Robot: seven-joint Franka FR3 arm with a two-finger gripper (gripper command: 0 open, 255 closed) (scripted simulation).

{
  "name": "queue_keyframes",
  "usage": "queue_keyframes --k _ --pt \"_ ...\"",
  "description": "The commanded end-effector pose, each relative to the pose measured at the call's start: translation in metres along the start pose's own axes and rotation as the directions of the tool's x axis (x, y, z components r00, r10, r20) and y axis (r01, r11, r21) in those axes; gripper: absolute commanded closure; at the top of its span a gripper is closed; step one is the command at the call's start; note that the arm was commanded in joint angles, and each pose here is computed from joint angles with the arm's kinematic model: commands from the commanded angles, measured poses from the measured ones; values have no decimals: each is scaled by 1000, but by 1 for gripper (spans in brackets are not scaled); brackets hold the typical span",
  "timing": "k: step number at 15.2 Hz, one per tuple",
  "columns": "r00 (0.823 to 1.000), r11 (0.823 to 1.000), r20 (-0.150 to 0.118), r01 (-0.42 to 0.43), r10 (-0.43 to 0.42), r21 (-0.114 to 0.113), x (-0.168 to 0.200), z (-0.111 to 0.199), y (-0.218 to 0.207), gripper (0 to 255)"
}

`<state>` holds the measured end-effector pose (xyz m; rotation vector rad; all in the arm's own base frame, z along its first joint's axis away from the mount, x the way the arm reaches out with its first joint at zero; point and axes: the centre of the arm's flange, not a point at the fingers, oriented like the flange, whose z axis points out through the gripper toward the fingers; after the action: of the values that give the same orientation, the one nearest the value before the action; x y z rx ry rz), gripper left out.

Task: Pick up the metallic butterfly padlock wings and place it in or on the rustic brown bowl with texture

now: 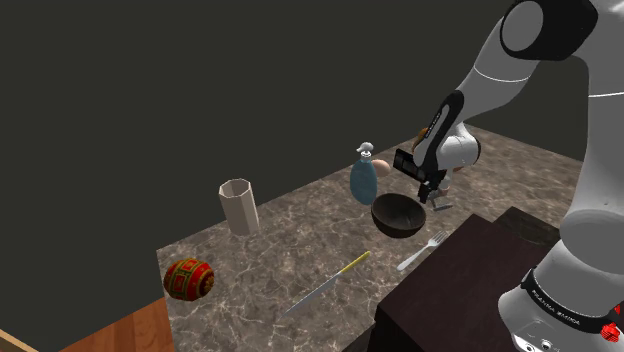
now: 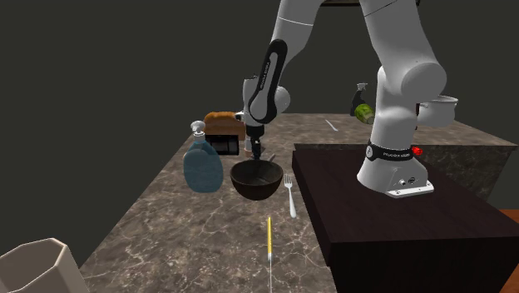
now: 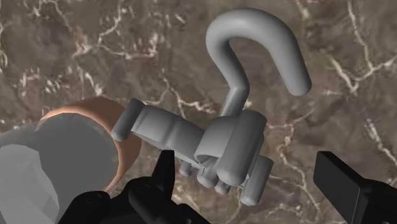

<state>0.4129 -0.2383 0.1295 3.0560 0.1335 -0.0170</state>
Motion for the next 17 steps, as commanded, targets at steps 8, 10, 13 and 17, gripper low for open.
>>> queue_keyframes --k 8,10,13,17 --pt "1000 1000 13 10 -10 11 -1 7 -6 255" --pt "1000 1000 14 10 -10 11 -1 9 -4 255" --pt "1000 1000 14 9 -9 12 -1 11 -5 255" --pt "1000 1000 13 10 -10 11 0 7 -6 255"
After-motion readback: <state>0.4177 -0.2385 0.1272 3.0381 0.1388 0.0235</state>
